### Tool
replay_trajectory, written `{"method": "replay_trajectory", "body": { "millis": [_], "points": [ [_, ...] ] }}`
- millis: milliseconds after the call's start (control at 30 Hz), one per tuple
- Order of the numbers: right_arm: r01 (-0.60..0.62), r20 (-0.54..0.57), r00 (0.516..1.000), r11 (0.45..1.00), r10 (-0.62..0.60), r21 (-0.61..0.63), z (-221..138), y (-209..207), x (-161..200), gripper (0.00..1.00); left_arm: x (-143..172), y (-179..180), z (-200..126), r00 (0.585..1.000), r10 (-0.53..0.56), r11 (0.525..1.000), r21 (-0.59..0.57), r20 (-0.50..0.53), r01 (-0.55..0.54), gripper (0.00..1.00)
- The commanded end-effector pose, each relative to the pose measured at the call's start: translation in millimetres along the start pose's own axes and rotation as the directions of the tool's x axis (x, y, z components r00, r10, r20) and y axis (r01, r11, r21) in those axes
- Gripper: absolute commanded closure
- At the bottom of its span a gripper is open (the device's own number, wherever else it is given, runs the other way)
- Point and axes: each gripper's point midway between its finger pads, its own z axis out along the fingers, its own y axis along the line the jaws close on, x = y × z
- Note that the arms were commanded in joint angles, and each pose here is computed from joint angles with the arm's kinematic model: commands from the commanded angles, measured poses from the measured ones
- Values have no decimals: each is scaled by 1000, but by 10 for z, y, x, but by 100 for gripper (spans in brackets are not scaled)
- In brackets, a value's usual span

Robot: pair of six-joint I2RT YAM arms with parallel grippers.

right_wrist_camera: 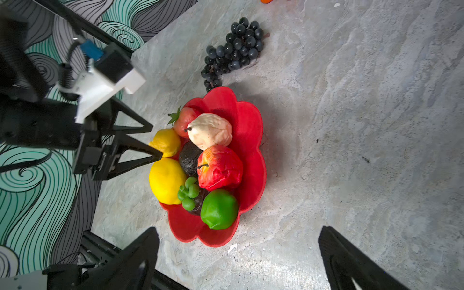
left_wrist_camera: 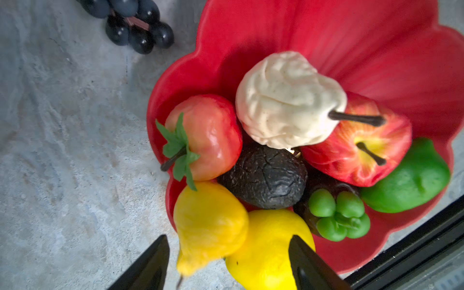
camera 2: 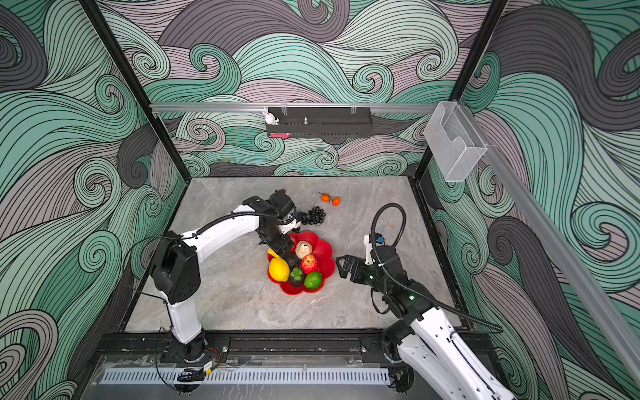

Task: Arrange fruit in a fruit bowl
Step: Place the fruit in the fruit bowl, then pick up the fruits from the top-center of the table.

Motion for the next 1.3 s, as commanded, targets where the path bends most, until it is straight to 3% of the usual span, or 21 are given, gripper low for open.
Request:
{"method": "replay_trajectory", "body": {
  "millis": [0,367,467,567,733,800,833,1100,1267],
  "points": [
    [26,-30,999,999,-26,18,26,-10,-44,0,-38,9,-100,998,-39,999,7,51,38,20],
    [36,-55,998,999,-35,14,215,146,-454,5,-75,62,-261,981,-106,994,-16,162,110,20],
    [51,-45,998,998,-49,36,249,146,-546,6,-83,108,-496,949,-146,986,-32,279,161,22],
    [72,-31,997,995,-70,76,346,129,-695,10,-77,189,-878,851,-209,967,-30,481,255,22],
    [113,-38,993,987,-110,117,695,163,-993,17,205,387,-1340,558,-314,898,50,768,437,22],
    [148,-44,989,981,-144,124,852,195,-1124,18,372,452,-1350,467,-319,877,71,825,475,21],
    [174,-43,985,976,-170,130,931,213,-1204,19,485,493,-1324,440,-327,861,72,837,503,20],
    [436,-81,900,884,-428,170,1578,251,-1696,22,1013,573,-1127,358,-278,840,45,891,540,18],
    [575,-132,818,808,-560,131,1965,283,-1826,20,1254,591,-1038,337,-225,842,8,914,540,16]
  ]
}}
